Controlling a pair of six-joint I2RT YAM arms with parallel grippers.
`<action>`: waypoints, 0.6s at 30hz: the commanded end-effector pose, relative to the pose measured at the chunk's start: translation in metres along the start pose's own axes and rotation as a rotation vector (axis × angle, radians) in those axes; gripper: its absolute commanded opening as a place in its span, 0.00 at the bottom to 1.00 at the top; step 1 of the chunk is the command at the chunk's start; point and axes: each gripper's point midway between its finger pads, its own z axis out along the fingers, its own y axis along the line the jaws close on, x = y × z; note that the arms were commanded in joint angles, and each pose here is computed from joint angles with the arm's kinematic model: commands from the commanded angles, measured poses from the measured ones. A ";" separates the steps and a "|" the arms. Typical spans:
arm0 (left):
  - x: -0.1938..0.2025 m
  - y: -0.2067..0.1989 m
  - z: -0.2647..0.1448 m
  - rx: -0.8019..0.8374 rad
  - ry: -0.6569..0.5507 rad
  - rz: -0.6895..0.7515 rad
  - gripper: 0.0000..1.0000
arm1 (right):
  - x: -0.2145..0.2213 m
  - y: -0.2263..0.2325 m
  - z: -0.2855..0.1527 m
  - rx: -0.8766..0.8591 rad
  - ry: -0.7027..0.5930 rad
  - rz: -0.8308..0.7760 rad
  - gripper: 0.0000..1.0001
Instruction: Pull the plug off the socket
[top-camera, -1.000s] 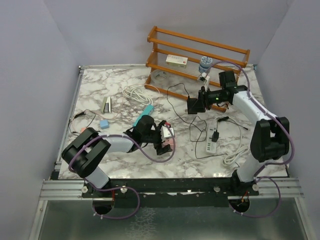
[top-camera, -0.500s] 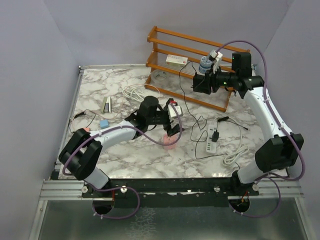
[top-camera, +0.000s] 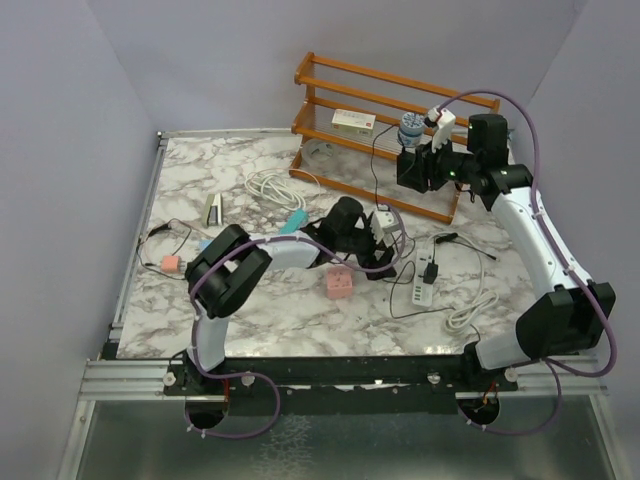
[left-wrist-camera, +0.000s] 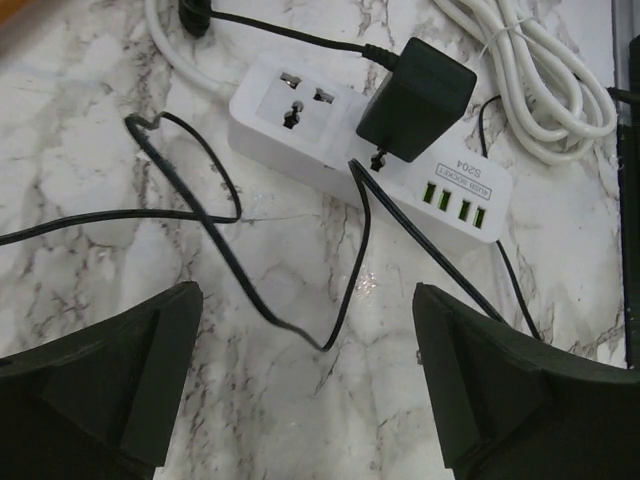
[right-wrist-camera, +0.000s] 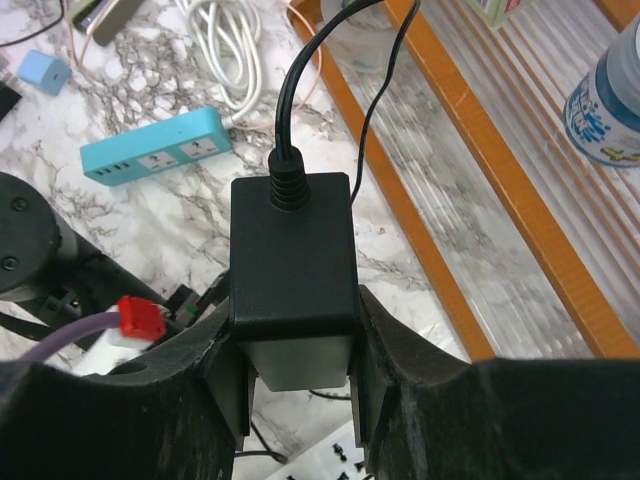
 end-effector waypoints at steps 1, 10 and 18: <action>-0.002 -0.020 0.024 0.117 -0.010 -0.140 0.85 | 0.002 -0.004 -0.007 0.053 -0.007 -0.018 0.00; -0.049 0.012 -0.022 0.098 -0.099 -0.152 0.00 | 0.013 -0.007 -0.012 0.093 0.011 -0.024 0.00; -0.160 0.042 -0.171 -0.061 -0.276 -0.090 0.00 | -0.008 -0.004 -0.019 0.087 -0.031 -0.054 0.01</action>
